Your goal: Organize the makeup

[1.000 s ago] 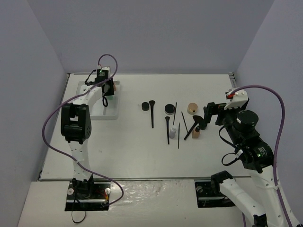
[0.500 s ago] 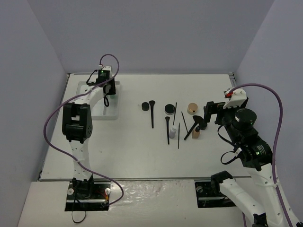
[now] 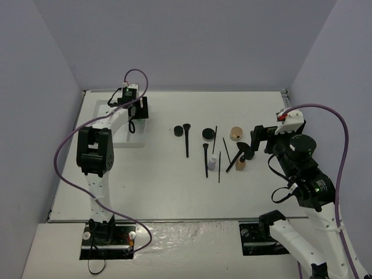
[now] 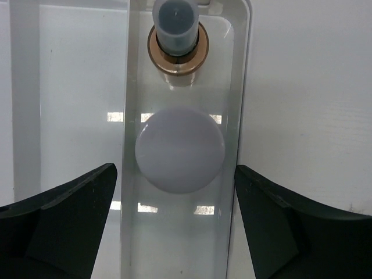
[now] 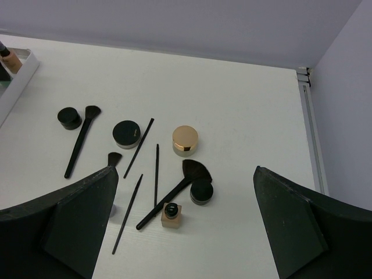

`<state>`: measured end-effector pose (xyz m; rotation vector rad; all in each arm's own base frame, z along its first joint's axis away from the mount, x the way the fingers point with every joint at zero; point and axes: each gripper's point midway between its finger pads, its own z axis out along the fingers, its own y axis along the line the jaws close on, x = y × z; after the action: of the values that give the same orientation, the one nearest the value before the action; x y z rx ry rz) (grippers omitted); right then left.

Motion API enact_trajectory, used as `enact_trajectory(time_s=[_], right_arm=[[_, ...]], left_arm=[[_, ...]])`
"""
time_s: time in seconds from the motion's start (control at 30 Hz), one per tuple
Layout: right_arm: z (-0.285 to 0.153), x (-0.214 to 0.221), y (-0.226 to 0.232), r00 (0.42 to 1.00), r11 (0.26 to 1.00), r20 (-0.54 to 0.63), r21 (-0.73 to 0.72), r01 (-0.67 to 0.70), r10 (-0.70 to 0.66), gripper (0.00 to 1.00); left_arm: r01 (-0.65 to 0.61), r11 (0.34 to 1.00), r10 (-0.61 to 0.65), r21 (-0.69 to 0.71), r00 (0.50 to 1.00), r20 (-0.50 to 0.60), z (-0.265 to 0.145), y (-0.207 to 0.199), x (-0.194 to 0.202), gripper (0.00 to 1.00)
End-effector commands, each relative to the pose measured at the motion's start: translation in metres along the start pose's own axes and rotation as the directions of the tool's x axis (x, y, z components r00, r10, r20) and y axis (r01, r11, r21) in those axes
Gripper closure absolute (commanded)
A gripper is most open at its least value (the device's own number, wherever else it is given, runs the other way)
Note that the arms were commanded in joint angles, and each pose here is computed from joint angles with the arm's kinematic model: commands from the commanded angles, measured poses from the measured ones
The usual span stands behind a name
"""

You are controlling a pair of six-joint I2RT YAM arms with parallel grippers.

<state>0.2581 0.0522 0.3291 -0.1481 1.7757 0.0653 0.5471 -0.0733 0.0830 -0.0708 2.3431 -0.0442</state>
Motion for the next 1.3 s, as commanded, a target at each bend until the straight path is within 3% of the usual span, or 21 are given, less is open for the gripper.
enact_trajectory(time_s=[0.0, 0.13, 0.37, 0.5, 0.77, 1.03, 1.27], right_arm=[[-0.003, -0.031, 0.002, 0.994, 1.000, 0.109, -0.016, -0.014, 0.015, 0.00], [-0.007, -0.033, 0.004, 0.992, 0.999, 0.121, -0.027, -0.016, 0.019, 0.00], [-0.014, -0.035, 0.006, 0.989, 0.999, 0.143, -0.047, -0.027, 0.033, 0.00], [-0.016, -0.034, 0.008, 0.989, 0.998, 0.145, -0.061, -0.025, 0.034, 0.00], [-0.020, -0.034, 0.012, 0.987, 0.996, 0.153, -0.090, -0.025, 0.038, 0.00], [-0.024, -0.036, 0.013, 0.985, 0.995, 0.165, -0.098, -0.028, 0.044, 0.00], [-0.028, -0.039, 0.012, 0.983, 0.995, 0.175, -0.096, -0.039, 0.055, 0.00]], left_arm=[[0.001, 1.000, -0.003, 0.013, 0.987, 0.158, -0.066, -0.007, -0.060, 0.20], [-0.046, 0.998, 0.039, 0.033, 0.986, 0.165, -0.101, -0.024, -0.057, 0.20], [-0.198, 0.963, 0.164, 0.182, 0.968, 0.188, -0.174, -0.099, -0.017, 0.20], [-0.316, 0.883, 0.256, 0.348, 0.944, 0.208, -0.209, -0.175, 0.034, 0.20], [-0.434, 0.744, 0.371, 0.508, 0.901, 0.227, -0.258, -0.260, 0.110, 0.20], [-0.457, 0.684, 0.407, 0.569, 0.886, 0.223, -0.262, -0.308, 0.145, 0.21], [-0.482, 0.679, 0.432, 0.553, 0.872, 0.230, -0.242, -0.331, 0.148, 0.25]])
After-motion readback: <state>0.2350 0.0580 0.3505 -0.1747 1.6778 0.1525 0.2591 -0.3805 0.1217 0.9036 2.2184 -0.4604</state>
